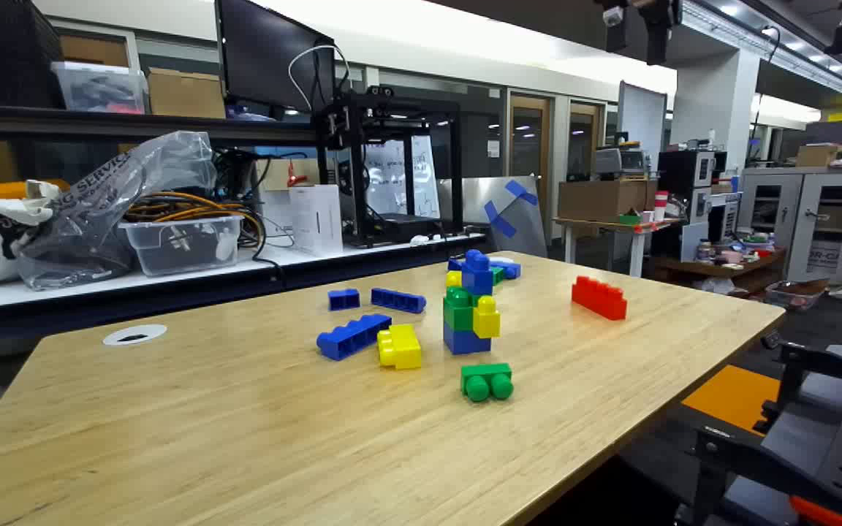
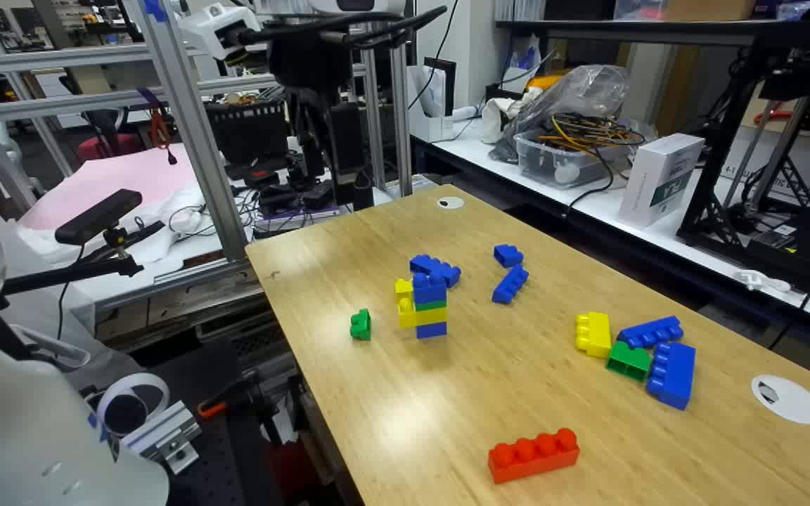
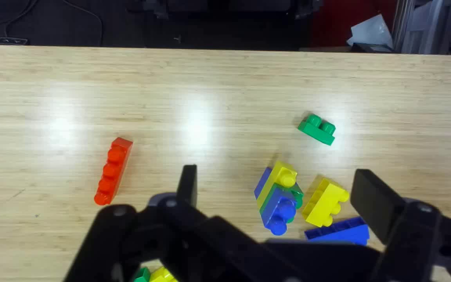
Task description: Pick the yellow block and stack it on the green block
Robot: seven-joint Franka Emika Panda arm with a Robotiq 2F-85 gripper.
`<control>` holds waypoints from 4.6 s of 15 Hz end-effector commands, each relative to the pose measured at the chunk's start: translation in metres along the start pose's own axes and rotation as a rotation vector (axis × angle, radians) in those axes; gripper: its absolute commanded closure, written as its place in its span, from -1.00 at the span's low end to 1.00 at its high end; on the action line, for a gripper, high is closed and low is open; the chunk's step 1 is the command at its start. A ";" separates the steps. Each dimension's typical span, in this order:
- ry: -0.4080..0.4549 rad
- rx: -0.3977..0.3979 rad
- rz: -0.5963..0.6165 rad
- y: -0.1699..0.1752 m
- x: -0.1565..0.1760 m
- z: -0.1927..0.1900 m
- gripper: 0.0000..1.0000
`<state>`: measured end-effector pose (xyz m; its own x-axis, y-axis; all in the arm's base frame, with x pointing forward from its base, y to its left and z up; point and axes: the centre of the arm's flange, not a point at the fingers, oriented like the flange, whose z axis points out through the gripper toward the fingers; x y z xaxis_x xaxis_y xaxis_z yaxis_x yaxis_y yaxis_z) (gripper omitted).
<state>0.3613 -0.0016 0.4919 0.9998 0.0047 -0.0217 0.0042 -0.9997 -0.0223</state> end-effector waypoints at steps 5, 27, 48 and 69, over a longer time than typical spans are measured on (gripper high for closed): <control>0.000 0.000 0.000 0.000 0.000 0.000 -1.00; 0.007 -0.013 -0.015 -0.001 0.004 -0.002 -1.00; 0.002 0.199 0.223 -0.101 0.280 0.128 -1.00; -0.081 0.223 0.179 -0.112 0.293 0.196 -1.00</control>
<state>0.6464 0.1189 0.3057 0.9779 -0.1880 -0.0918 -0.2041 -0.9539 -0.2203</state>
